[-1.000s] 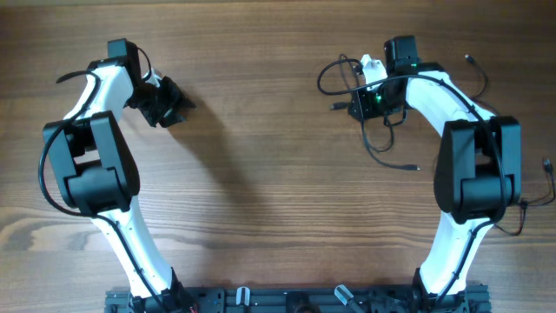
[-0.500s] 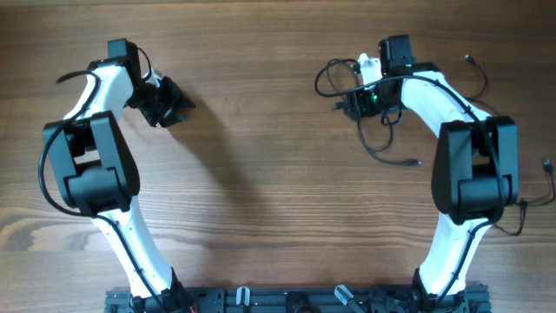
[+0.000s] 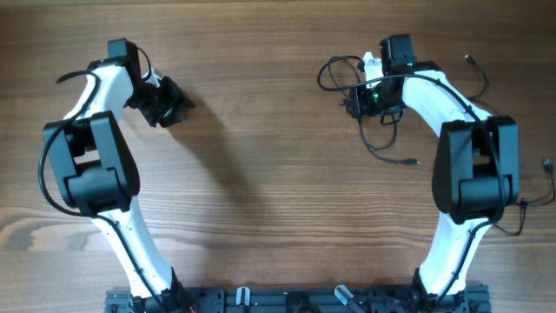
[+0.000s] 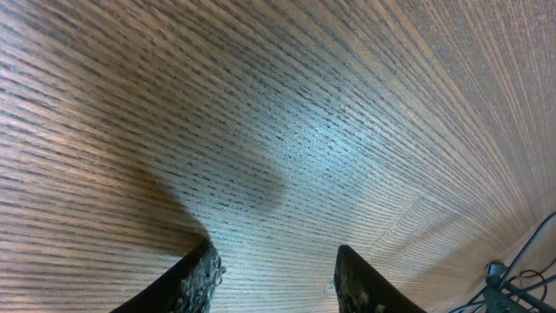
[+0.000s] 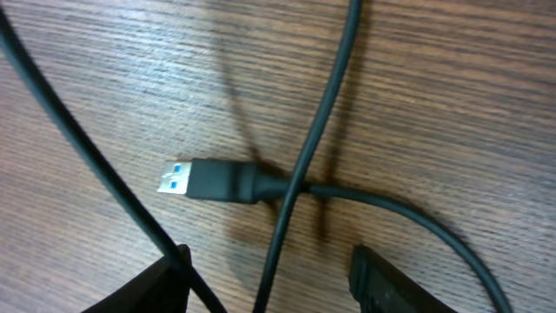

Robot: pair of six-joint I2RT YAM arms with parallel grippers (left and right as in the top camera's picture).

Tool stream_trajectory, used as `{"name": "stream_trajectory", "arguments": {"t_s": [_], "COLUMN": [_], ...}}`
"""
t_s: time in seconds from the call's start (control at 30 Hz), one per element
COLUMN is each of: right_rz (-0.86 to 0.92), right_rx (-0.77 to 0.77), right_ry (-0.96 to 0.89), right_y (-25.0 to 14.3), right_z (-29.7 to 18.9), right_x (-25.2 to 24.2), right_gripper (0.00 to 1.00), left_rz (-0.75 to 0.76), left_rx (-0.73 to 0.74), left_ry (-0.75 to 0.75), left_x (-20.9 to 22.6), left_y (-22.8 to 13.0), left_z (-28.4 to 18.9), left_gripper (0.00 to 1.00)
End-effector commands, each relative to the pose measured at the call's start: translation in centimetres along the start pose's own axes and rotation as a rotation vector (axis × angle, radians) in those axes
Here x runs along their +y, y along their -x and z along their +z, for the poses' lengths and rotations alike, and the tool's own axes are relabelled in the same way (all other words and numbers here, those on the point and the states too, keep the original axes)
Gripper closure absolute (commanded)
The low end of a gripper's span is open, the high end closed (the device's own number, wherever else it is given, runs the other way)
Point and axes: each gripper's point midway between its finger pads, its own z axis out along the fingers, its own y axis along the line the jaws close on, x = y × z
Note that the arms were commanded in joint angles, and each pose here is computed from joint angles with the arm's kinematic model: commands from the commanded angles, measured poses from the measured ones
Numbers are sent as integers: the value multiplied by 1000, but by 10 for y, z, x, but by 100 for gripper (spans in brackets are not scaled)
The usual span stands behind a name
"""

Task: Untangle cables

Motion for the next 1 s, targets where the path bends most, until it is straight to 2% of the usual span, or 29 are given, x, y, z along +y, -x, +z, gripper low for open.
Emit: {"name": "stream_trajectory", "arguments": {"t_s": [0.0,0.1,0.23,0.37,0.43,0.7,0.8,0.83,0.9,0.97], "right_rz": [-113,-228,-267,-324,-349,-373,-373,-372,-370,-363], "right_rx": [-83,-66,-40,-25,-17,6,12,12,15,19], "right_ry": [30,27,30,-8,-38,-41,-39,-39,-40,-54], "right_y": [23,17,11,10,9,4,3,3,2,2], "right_z": [-30,-28,-15,-6,-2,13,17,19,20,20], "right_x": [14,13,11,2,-4,-5,-6,-6,-6,-9], "right_gripper": [41,40,34,9,4,4,10,16,22,22], "left_rz": [-9,-9,-7,-7,-7,-7,-7,-7,-7,-7], "left_rx": [-14,-14,-16,-16,-17,-17,-17,-17,-17,-17], "left_ry": [67,67,65,65,65,65,65,65,65,65], "left_x": [15,15,14,14,14,14,14,14,14,14], "left_y": [2,2,3,3,3,3,3,3,3,3], "left_z": [7,7,7,7,7,7,7,7,7,7], "left_gripper": [53,53,53,53,53,53,53,53,53,53]}}
